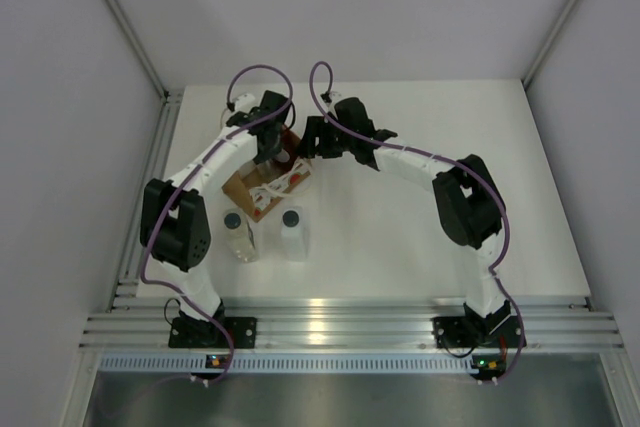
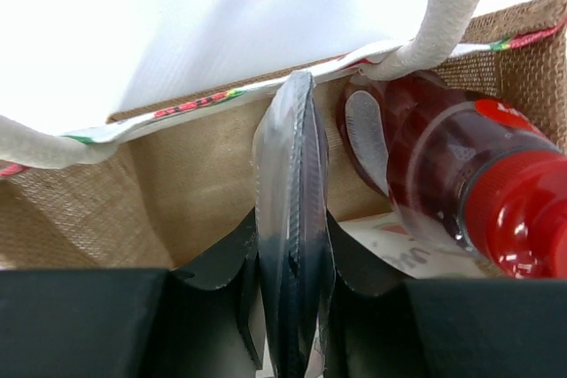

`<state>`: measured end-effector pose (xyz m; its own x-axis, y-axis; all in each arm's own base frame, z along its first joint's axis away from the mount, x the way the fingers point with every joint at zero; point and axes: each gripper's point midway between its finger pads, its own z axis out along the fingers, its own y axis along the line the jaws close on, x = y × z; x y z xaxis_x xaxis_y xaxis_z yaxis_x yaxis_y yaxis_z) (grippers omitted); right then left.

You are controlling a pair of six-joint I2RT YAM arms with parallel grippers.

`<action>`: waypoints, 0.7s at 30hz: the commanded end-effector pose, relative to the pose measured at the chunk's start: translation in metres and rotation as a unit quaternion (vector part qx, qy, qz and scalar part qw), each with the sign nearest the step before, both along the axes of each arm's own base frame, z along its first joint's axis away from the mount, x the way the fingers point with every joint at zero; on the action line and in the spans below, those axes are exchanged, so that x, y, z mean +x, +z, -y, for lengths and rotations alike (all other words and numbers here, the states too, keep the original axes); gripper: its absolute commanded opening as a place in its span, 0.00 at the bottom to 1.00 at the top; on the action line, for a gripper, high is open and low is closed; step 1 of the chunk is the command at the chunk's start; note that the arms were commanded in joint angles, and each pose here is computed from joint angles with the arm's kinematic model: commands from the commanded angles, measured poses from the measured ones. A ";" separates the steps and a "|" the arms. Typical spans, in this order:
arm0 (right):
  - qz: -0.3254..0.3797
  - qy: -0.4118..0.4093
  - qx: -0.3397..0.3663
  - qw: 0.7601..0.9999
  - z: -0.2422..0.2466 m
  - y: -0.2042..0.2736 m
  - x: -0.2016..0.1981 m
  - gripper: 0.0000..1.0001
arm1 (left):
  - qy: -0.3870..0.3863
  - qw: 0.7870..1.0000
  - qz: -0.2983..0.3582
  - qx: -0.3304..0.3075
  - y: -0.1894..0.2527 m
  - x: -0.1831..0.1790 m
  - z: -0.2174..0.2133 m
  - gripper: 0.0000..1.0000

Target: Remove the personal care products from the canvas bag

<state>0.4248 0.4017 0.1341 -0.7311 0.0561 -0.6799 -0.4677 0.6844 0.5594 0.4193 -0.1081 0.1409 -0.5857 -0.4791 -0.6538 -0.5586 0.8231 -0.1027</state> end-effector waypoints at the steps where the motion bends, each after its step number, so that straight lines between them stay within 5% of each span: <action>1: 0.035 0.004 0.022 0.999 0.001 0.036 0.005 0.63 | -0.015 0.998 0.063 0.027 0.060 0.002 -0.014 0.00; 21: 0.036 0.003 0.027 0.999 -0.001 0.040 0.007 0.63 | -0.106 0.984 0.135 0.053 0.136 -0.019 -0.003 0.00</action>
